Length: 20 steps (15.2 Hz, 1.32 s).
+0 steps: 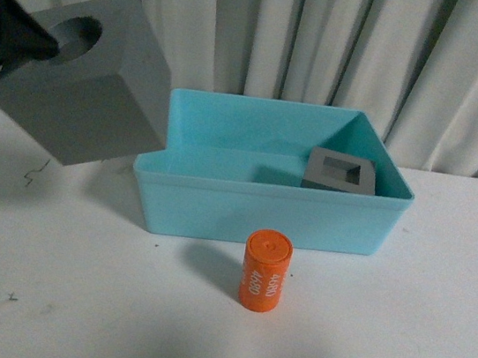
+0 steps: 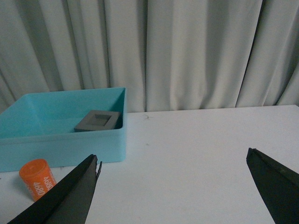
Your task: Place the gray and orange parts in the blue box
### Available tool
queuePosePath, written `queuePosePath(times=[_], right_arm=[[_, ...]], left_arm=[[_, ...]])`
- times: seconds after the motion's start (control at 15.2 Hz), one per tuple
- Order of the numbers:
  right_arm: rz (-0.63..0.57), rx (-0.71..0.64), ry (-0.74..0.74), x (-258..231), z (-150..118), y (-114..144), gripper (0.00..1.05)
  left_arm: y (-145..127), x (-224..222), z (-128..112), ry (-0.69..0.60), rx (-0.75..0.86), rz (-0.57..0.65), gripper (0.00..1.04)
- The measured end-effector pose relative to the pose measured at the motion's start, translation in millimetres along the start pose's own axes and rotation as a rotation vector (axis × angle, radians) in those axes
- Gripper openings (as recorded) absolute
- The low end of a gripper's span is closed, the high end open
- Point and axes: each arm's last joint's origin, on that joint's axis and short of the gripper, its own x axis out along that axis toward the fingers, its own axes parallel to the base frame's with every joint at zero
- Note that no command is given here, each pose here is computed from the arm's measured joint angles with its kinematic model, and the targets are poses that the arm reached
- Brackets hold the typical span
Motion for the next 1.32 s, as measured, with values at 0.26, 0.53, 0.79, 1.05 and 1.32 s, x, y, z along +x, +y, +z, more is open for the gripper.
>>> queuePosePath(times=[0.26,0.53,0.79,1.05,1.32], right_arm=[[0.0,0.0,0.0,0,0,0,0.98],[0.0,0.0,0.0,0,0,0,0.98],[0.0,0.0,-0.001,0,0,0,0.98],[0.0,0.0,0.0,0,0,0,0.98],[0.0,0.0,0.0,0,0,0,0.98]], left_arm=[[-33,55,23,-0.035,0.051,-0.056,0.21],[-35,112,9,0.033,0.126,-0.022,0.21],[-25,132,-7,0.073,0.146,0.015,0.21],[-22,134,-9,0.075,0.144,0.024,0.21],[-18,134,-11,0.076,0.141,0.033,0.21]])
